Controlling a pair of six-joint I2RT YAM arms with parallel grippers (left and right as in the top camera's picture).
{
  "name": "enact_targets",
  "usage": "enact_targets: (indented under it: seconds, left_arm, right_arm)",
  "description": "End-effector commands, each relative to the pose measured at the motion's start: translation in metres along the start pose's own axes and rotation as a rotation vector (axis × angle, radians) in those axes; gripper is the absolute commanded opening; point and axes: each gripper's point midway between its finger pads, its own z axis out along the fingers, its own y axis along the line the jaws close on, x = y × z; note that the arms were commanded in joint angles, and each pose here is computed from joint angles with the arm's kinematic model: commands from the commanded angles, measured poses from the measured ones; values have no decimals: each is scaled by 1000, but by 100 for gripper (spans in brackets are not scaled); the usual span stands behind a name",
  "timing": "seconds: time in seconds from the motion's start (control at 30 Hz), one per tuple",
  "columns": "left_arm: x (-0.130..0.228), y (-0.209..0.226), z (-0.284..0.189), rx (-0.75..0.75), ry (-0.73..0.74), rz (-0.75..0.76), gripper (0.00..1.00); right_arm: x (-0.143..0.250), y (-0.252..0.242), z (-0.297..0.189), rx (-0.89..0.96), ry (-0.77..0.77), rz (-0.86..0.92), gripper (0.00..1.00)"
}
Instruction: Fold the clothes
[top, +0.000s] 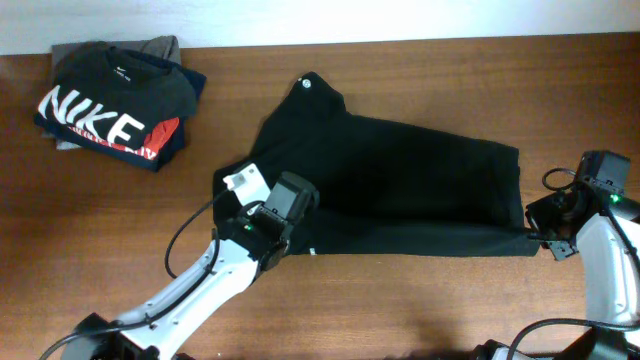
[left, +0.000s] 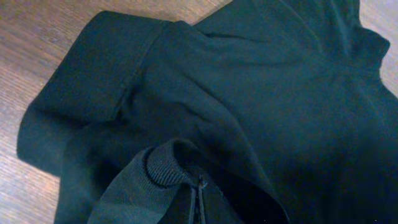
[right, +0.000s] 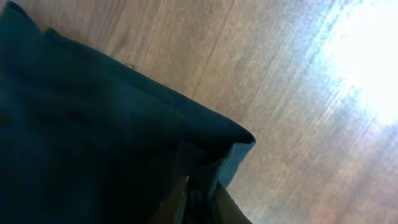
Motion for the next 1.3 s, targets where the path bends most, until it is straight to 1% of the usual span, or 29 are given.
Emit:
enact_targets:
  seconds: [0.0,0.17,0.27,0.33,0.37,0.5,0.53,0.57,0.6,0.63,0.67,0.7,0.73,0.77,0.83,0.9,1.0,1.03,1.1,1.17,1.27]
  left_arm:
    - [-8,-1,6,-19,-38,43,2]
    - [-5,-3,15,-19,-38,43,2]
    - [-4,-7,18,-10,-43,37,3]
    - [-4,-9,20,-5,-46,34,3]
    - [-4,-10,22,-3,-48,33,6]
    - [-2,-9,25,-9,-45,36,6]
    - [-1,-9,26,-11,-43,38,6]
    - [0,-8,27,-14,-41,40,7]
    - [1,-8,28,-16,-40,41,10]
    - [1,-8,28,-16,-40,41,18]
    - [1,-8,28,-16,-40,41,22]
    - [1,-8,28,-16,-40,41,29]
    - [1,-8,28,-17,-39,42,33]
    - [1,-8,28,-16,-40,69,35]
    - [-2,-11,26,-8,-43,128,41]
    - [-10,-18,19,8,-55,203,49]
    - [-25,-27,3,36,-79,261,54]
    - [-30,-28,-5,43,-86,279,57]
    - [-37,-31,-20,62,-81,324,58]
    - [-36,-37,-35,120,-43,381,58]
    - [-32,-42,-54,199,-2,393,59]
  right_arm:
    - [1,-2,10,11,8,11,14]
    - [-3,2,24,17,15,11,13]
    - [-3,2,33,25,24,11,8]
    - [-3,2,37,31,30,10,8]
    - [-3,2,39,34,34,10,9]
    - [-3,2,43,39,39,9,12]
    - [-3,2,44,40,39,9,15]
    - [-3,2,44,39,39,9,23]
    - [-3,3,44,39,39,9,35]
    - [-3,2,44,39,40,8,59]
    - [-3,3,44,39,40,6,75]
    - [-2,3,44,37,41,-3,86]
    - [-2,4,43,32,45,-26,91]
    - [-1,6,43,17,54,-61,94]
    - [1,10,41,-6,68,-98,96]
    - [1,14,35,-24,73,-105,98]
    - [-4,18,20,-36,59,-105,99]
    - [-6,20,12,-44,52,-115,100]
    - [-9,25,-4,-67,45,-158,99]
    - [-8,28,-20,-88,54,-206,99]
    - [-5,27,-42,-96,61,-218,99]
